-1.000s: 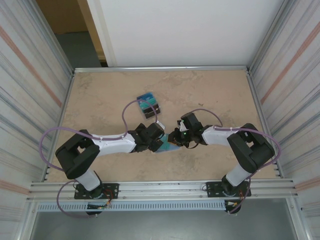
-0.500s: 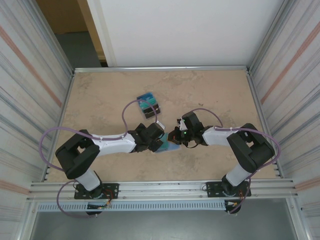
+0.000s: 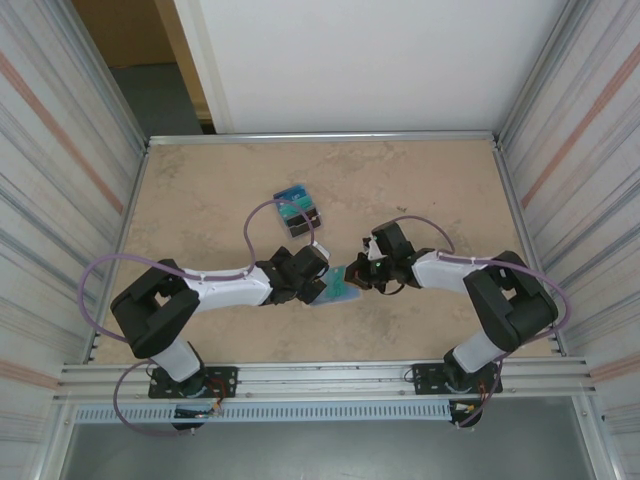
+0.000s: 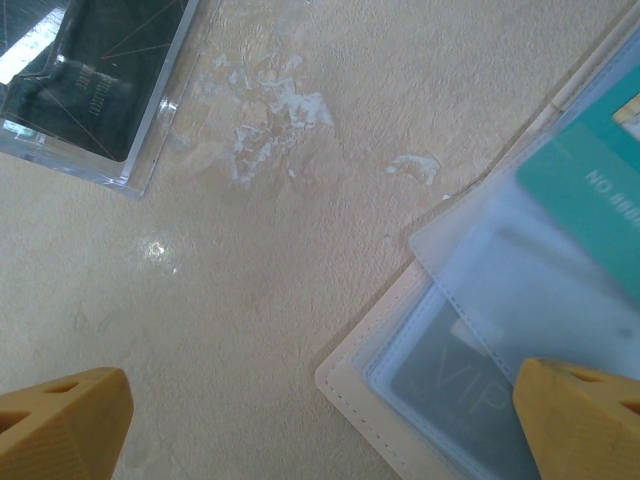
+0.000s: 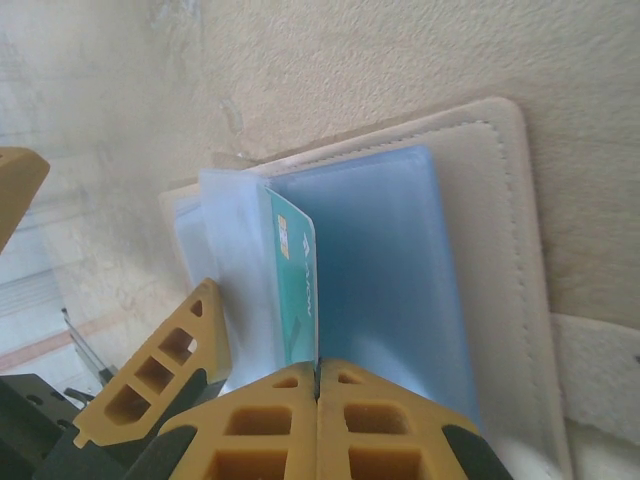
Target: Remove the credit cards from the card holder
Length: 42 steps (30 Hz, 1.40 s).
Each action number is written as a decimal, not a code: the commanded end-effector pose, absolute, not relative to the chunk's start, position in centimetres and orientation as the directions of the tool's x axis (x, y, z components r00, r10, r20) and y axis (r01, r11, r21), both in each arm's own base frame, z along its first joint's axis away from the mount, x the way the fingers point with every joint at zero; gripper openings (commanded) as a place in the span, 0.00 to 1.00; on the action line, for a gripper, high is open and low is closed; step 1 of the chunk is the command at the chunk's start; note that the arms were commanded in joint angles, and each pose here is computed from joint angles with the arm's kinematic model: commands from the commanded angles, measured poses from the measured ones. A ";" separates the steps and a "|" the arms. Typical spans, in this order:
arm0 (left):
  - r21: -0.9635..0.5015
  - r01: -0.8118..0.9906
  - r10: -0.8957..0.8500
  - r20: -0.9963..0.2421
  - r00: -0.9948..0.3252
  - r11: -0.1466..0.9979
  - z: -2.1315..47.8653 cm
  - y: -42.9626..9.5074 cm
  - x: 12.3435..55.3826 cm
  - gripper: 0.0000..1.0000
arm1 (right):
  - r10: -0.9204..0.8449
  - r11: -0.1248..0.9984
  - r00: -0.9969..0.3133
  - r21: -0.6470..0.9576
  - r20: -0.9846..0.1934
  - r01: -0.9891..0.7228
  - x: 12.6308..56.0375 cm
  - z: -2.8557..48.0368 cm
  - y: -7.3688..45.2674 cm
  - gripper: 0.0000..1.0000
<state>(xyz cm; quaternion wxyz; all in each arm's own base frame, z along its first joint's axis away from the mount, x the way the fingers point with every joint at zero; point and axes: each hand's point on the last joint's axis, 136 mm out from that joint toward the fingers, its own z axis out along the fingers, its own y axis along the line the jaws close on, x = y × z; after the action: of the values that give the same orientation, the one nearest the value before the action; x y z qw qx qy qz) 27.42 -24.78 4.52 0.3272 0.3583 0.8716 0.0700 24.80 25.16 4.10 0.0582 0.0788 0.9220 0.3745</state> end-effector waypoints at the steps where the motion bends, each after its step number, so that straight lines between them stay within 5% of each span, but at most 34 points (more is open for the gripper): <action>1: 0.392 0.583 0.701 -0.462 -0.544 0.711 3.7 -23.5 26.6 0.99 | 0.177 0.756 -0.982 0.648 -0.060 0.097 24.4 4.4 23.6 0.00; 18: 0.410 0.490 0.624 -0.650 -0.434 0.769 13.5 -23.9 28.8 0.97 | 0.057 0.793 -0.946 0.590 -0.320 -0.152 24.7 10.7 22.5 0.00; 23: 0.247 0.602 0.542 -0.753 -0.374 0.759 17.0 -25.0 28.0 0.92 | -0.035 0.743 -0.900 0.591 -0.433 -0.313 24.5 14.1 24.2 0.00; 33: -0.023 0.877 0.410 -0.878 -0.248 0.480 21.4 -27.0 25.9 0.83 | -0.199 0.608 -0.793 0.562 -0.576 -0.561 23.5 19.6 27.0 0.00; 42: 0.026 0.987 0.443 -0.895 -0.049 0.160 23.2 -28.9 23.0 0.80 | -0.338 0.475 -0.699 0.527 -0.631 -0.705 21.6 22.5 29.3 0.00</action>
<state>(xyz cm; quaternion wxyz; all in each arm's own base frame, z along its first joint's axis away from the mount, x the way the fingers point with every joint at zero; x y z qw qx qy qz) 24.76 -27.87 21.38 0.4105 0.4977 0.7067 -0.2904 22.77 28.69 21.99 0.2387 -0.2679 0.8432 0.4003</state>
